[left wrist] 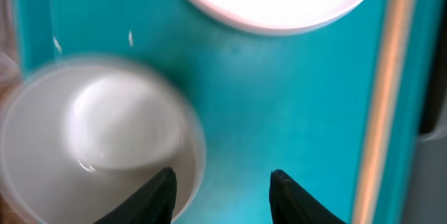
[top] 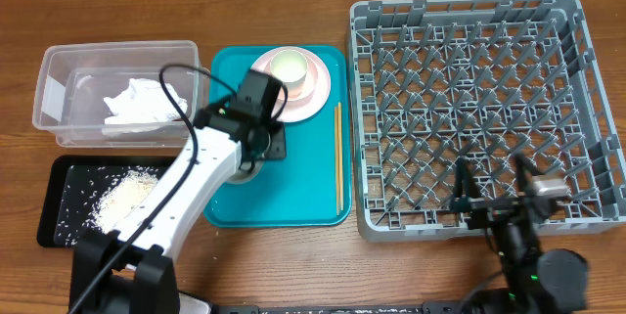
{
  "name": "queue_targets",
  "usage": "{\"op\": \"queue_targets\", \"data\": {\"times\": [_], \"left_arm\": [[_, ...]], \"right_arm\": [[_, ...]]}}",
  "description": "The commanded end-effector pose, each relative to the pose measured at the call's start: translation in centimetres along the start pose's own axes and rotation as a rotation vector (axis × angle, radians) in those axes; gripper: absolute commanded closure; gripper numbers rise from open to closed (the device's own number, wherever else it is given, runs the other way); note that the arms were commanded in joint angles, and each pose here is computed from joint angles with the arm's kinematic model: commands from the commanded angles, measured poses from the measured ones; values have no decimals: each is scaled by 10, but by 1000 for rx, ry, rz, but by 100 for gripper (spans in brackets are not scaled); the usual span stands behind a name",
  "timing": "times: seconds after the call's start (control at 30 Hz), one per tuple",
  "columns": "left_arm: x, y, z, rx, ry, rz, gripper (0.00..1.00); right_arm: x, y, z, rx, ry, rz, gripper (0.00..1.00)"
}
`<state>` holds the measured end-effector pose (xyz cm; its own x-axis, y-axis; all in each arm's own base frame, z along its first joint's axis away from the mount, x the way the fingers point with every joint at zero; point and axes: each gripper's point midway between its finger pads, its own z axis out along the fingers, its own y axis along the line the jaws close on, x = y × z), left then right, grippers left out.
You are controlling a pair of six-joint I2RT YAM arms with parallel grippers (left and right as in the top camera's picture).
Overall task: Sort waste into correct bins and load items into the dishwasher
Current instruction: 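Set the empty bowl back on the teal tray with the left gripper, then move the left arm back and reach the right gripper to the chopstick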
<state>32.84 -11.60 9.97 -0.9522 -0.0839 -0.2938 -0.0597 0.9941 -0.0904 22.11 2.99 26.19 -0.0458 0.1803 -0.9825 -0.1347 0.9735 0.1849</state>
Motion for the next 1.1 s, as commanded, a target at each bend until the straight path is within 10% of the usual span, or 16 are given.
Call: {"op": "queue_targets", "data": {"times": [0.0,0.3,0.33,0.37,0.4,0.87,1.07], "left_arm": [[-46,-7,-42,31,-115,-5,54],[-111,49,-145,8,-273,-188,49],[-115,63,-153,-7,-287,-220,43],[-118,75,-157,-19,-294,-249,7],[-119,87,-160,-32,-297,-276,0],[-90,162,-159,-138,-194,-460,0],[-90,162,-159,-138,-194,-460,0]], "right_arm": [[-51,6,-4,18,3,72,0],[-83,61,49,-186,330,213,0],[-78,69,59,-215,380,249,0],[-71,76,67,-242,422,270,0],[-60,85,76,-265,476,294,0],[160,228,119,-330,934,-32,0],[174,251,115,-390,944,-31,0]]}}
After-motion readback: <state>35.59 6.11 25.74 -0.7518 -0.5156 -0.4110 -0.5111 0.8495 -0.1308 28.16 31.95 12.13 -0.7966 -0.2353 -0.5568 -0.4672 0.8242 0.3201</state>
